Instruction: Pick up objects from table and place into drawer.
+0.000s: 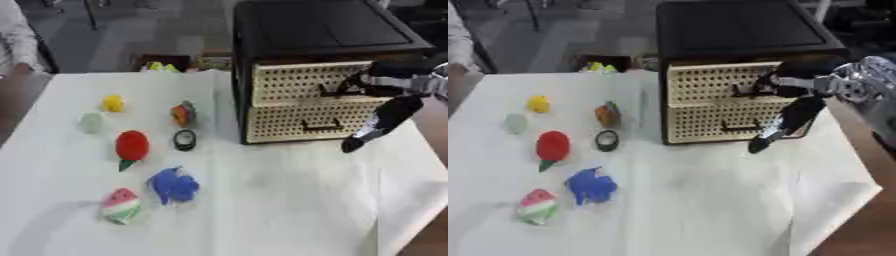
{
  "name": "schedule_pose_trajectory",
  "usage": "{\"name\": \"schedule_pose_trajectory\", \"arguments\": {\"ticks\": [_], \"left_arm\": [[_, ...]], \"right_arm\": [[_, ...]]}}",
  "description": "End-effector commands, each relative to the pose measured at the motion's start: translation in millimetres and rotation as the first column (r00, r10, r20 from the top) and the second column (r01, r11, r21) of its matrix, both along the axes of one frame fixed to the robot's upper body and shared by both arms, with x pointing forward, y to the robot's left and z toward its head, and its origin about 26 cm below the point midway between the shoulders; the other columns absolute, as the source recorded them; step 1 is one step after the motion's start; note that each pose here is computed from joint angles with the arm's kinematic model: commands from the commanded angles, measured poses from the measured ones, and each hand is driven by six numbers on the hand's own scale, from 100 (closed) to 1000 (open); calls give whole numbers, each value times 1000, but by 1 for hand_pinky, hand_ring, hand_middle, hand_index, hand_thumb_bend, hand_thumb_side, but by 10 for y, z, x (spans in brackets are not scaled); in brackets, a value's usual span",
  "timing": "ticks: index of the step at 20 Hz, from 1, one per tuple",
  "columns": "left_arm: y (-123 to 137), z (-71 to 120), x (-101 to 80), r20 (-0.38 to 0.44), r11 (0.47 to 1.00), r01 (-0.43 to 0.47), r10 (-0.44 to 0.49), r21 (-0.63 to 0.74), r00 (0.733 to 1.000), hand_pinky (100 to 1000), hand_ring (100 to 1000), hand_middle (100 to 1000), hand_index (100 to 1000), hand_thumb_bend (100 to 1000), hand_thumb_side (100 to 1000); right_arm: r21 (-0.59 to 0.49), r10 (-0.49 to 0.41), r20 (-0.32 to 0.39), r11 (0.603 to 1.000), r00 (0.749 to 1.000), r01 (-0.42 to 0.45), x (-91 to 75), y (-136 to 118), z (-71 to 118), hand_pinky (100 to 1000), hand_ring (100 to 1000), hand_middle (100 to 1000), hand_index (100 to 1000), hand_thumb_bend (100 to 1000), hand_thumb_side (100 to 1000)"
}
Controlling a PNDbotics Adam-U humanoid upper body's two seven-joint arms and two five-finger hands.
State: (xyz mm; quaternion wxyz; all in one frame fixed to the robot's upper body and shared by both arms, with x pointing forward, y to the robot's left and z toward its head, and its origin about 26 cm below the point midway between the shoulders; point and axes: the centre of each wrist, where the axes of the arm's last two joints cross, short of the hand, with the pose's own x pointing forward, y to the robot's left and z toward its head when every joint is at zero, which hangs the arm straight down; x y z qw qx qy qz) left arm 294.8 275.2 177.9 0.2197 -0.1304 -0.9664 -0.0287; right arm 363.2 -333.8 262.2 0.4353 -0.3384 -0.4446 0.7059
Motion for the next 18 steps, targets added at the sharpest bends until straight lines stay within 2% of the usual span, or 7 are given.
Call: {"name": "schedule_pose_trajectory", "arguments": {"ticks": [1, 9, 18], "left_arm": [[2, 62, -11, 24, 1000, 5, -5, 7, 1000, 569, 648, 639, 762, 100, 839], [4, 66, -10, 25, 1000, 5, -5, 5, 1000, 569, 648, 640, 762, 100, 839], [8, 67, -10, 25, 1000, 3, -3, 6, 1000, 569, 648, 639, 763, 100, 838]], "right_arm": [[-15, -17, 3, 1000, 1000, 17, 3, -59, 95, 100, 100, 100, 829, 1000, 767], [1, -21, 5, 1000, 1000, 21, 7, -85, 105, 100, 100, 100, 807, 1000, 752], [36, 1, 15, 999, 1000, -1, -127, -65, 141, 100, 100, 100, 806, 1000, 750]]}}
